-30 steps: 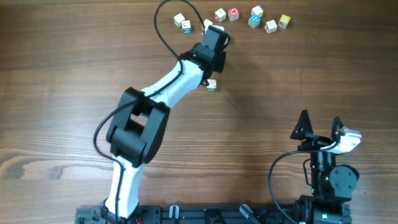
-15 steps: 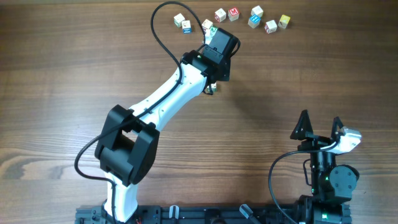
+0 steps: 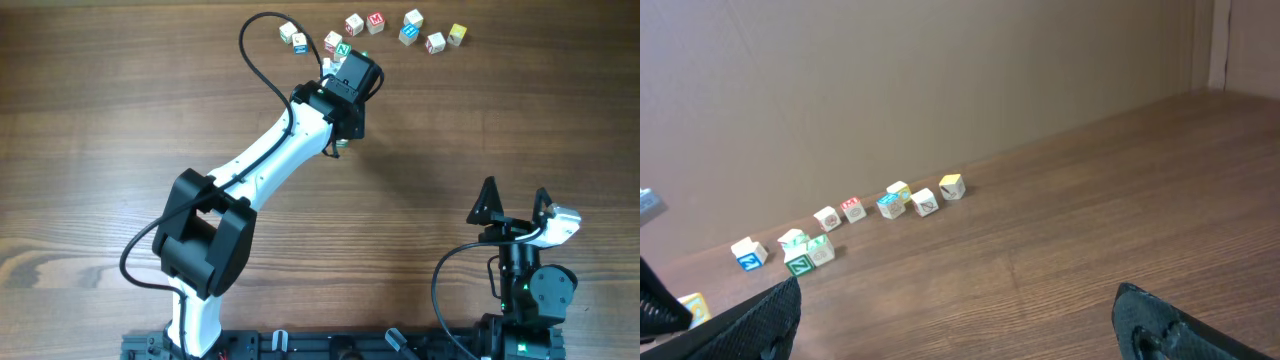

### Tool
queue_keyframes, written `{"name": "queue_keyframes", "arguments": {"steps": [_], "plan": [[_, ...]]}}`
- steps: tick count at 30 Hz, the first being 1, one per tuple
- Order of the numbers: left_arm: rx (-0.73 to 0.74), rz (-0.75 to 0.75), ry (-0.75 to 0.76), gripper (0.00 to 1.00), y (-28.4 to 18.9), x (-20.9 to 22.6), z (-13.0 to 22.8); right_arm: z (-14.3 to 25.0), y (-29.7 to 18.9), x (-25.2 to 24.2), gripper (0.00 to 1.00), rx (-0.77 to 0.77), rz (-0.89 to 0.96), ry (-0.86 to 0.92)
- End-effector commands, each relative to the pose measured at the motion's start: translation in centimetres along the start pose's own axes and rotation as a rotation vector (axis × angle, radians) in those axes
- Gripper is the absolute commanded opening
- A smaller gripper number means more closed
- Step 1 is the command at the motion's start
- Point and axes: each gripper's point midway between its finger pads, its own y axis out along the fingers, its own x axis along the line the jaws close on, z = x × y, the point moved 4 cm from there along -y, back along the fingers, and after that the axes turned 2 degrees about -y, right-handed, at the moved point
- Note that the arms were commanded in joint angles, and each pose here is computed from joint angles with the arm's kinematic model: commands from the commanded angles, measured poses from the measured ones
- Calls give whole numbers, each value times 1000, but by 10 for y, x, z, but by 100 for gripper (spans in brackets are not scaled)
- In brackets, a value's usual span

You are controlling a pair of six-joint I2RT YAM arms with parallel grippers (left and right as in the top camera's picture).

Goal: Form a tower

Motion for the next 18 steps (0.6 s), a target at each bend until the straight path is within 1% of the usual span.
{"name": "queue_keyframes", "arguments": {"steps": [1, 6, 9, 11, 13, 15, 18], "plan": [[-8, -2, -44, 17, -10, 0, 0, 0, 0, 0, 100, 0, -4, -14], [-28, 13, -65, 17, -9, -4, -4, 0, 0, 0, 99, 0, -4, -14], [-43, 24, -64, 16, -5, -9, -6, 0, 0, 0, 100, 0, -4, -14], [-38, 24, -62, 13, 0, -11, -3, 0, 0, 0, 100, 0, -4, -14], [-31, 22, -55, 13, 2, -14, 0, 0, 0, 0, 100, 0, -4, -14], [-47, 2, -52, 13, 2, -15, 2, 0, 0, 0, 100, 0, -4, -14], [-98, -66, -79, 13, 1, -13, 3, 0, 0, 0, 100, 0, -4, -14]]}}
